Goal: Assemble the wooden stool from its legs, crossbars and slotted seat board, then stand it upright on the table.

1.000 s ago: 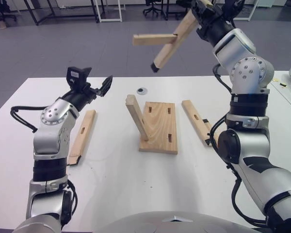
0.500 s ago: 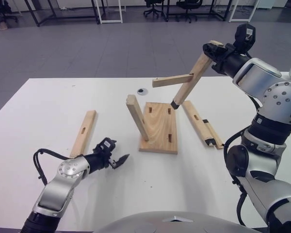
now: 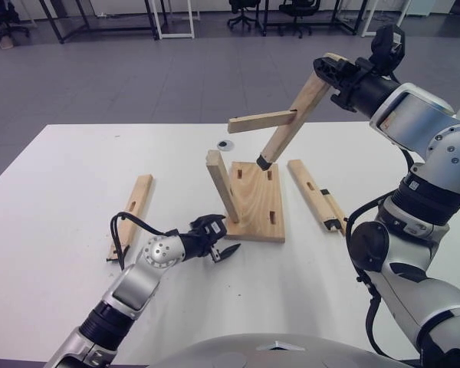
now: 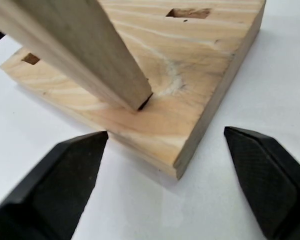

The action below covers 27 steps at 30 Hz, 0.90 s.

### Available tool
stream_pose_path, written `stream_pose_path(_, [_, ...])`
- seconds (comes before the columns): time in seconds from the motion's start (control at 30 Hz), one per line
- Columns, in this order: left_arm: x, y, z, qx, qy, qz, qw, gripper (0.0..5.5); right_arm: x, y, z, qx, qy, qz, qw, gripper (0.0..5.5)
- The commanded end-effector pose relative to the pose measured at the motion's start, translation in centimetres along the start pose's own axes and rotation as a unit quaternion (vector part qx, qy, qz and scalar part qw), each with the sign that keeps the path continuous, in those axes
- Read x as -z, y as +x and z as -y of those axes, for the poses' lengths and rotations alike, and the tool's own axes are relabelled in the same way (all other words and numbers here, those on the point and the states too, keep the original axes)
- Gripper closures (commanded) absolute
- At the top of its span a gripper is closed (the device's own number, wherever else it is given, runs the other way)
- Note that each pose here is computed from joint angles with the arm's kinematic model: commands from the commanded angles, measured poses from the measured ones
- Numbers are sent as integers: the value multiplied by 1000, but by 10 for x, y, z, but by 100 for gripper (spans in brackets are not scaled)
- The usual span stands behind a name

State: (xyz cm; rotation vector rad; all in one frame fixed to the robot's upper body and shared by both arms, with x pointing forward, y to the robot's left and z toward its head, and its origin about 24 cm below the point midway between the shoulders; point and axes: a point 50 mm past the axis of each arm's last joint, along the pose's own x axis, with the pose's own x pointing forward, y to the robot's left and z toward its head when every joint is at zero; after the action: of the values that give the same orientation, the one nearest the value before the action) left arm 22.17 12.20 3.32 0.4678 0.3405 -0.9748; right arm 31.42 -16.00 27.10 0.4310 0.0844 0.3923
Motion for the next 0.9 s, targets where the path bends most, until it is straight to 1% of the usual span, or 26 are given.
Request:
stream_pose_path(0.03, [5,5,0,4,-6,-15,1000,120,-10,0,-3,-1,-11,17,1000,449])
stream_pose_path(0.1, [-3,13,-2,-3,-8,2,1000,120,-8,-4,4,23,-41,7,999,449])
stream_pose_path(0.2, [-12,21,-4,-22,-19,23,999,120,-1,-12,7,44,-55,-5,998,449])
stream_pose_path(0.4, [-25,37,-4,-50,-44,54,996,120,10,-16,-2,34,-30,-24,999,449])
stream_pose_path(0.53, [-35,46,-9,-79,-63,75,992,120,37,-24,14,88,-8,-64,994,449])
stream_pose_path(0.6, [-39,49,-13,-92,-69,82,990,120,39,-26,19,112,1,-60,992,449])
stream_pose_path(0.7, [-42,51,-17,-105,-74,87,988,120,35,-28,20,133,-10,-43,990,449])
stream_pose_path(0.8, [-39,49,-19,-111,-81,86,987,120,32,-32,23,156,-23,-27,987,449])
stream_pose_path(0.9, [-35,45,-22,-121,-86,81,986,120,32,-36,27,164,-40,-28,985,449])
